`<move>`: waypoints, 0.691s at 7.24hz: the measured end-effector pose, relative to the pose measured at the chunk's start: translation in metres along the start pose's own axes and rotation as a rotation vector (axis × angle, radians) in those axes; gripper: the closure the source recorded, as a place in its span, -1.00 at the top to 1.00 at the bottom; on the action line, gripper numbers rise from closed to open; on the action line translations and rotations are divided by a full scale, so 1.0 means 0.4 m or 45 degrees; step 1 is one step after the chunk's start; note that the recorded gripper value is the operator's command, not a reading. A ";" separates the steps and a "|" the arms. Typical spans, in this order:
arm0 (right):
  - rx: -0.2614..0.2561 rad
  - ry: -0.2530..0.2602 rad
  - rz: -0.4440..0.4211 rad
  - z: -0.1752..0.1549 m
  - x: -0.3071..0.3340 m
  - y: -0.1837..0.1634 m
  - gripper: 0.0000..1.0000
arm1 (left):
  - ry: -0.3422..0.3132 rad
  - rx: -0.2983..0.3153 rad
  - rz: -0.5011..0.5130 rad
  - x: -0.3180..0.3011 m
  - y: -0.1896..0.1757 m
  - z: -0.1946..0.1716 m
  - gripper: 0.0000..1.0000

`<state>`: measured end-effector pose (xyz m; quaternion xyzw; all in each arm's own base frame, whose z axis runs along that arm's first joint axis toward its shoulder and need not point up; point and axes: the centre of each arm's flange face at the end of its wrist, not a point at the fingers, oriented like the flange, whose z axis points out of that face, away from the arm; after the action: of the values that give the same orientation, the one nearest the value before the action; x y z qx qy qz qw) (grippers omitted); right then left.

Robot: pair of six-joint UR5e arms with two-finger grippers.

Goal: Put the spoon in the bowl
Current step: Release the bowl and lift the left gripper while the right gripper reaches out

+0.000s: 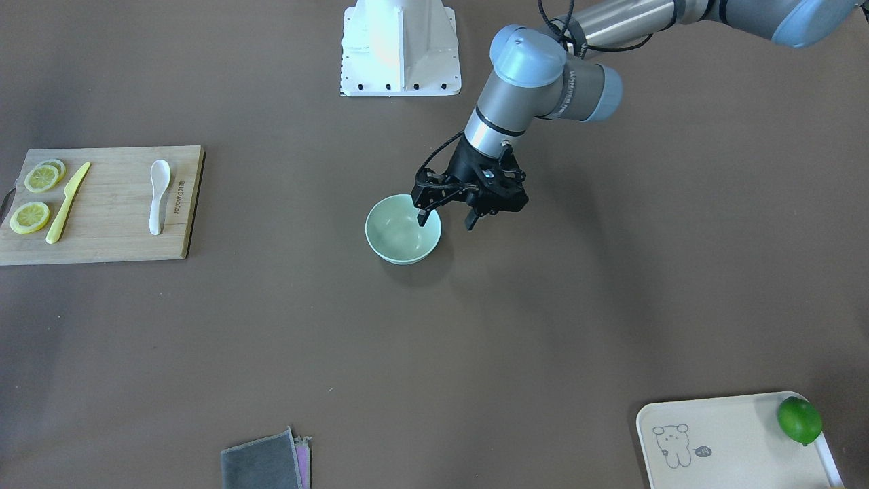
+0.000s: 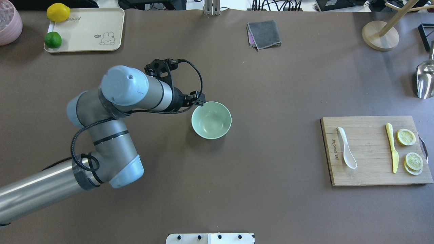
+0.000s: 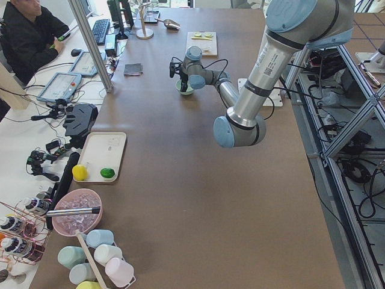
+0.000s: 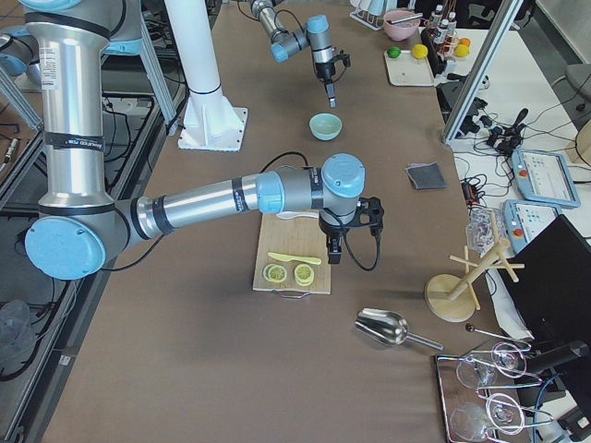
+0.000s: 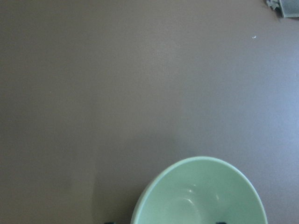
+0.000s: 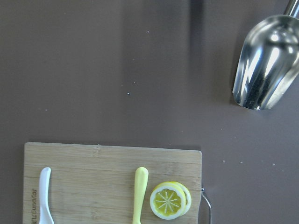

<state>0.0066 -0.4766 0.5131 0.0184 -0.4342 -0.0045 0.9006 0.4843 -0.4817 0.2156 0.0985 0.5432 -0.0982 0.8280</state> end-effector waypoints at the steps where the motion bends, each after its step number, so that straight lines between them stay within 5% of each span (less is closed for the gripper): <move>1: -0.006 -0.010 0.030 0.004 -0.087 0.010 1.00 | -0.002 -0.021 0.023 -0.071 -0.086 -0.079 0.96; 5: -0.049 0.052 -0.025 0.182 -0.357 0.066 1.00 | -0.040 -0.037 0.085 -0.271 -0.219 -0.231 0.96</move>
<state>-0.1396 -0.4490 0.4479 0.0053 -0.4154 -0.0212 0.9094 0.3368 -0.5349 0.2743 0.1028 0.5281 -0.0641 0.8405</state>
